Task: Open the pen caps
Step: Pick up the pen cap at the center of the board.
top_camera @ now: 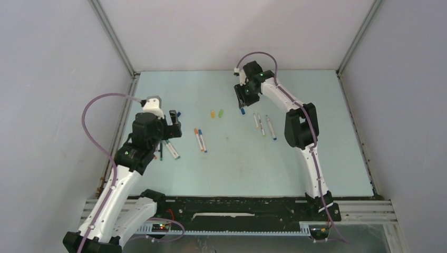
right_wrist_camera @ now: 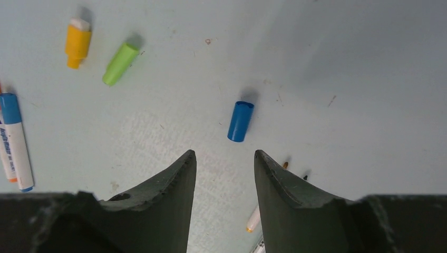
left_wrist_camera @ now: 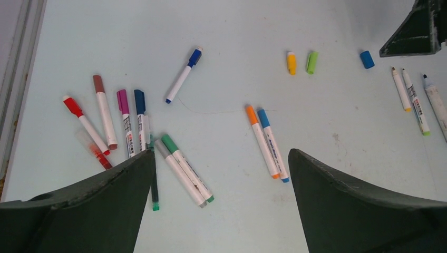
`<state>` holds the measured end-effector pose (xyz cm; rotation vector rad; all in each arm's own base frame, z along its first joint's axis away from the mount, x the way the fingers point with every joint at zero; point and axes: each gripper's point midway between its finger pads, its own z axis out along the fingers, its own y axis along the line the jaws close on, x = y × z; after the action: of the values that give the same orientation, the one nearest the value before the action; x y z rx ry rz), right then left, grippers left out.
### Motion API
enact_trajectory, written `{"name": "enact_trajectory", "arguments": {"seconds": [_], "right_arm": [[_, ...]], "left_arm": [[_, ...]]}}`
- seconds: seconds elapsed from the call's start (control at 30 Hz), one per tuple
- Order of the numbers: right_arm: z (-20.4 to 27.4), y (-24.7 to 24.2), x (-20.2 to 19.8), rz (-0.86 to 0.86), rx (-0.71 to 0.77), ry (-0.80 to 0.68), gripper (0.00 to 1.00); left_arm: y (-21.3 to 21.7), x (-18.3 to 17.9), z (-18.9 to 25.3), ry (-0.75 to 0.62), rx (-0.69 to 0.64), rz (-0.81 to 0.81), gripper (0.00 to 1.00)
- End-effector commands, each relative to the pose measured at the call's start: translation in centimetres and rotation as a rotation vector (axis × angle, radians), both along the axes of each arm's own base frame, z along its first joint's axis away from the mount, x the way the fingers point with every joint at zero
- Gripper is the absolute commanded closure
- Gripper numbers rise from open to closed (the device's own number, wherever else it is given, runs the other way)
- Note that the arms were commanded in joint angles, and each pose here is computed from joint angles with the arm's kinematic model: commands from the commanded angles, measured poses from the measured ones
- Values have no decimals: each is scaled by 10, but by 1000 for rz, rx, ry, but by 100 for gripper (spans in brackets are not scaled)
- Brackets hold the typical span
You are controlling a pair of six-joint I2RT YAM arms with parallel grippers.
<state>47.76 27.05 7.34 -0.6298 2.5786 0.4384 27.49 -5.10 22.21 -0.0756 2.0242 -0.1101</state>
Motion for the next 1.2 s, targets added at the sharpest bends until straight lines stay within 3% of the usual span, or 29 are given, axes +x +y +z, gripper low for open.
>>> {"name": "enact_trajectory", "arguments": {"seconds": [0.0,0.77,1.17], "right_arm": [[-5,11,-4,6,14,36,53],[-44,3,9,-36,-122,35,61],[-55,23,-2,18,-167,21,89]], "left_arm": [[2,3,0,-8,9,-11,0],[-2,4,0,-1,-16,-34,2],[-3,2,3,-10,-25,-44,2]]}}
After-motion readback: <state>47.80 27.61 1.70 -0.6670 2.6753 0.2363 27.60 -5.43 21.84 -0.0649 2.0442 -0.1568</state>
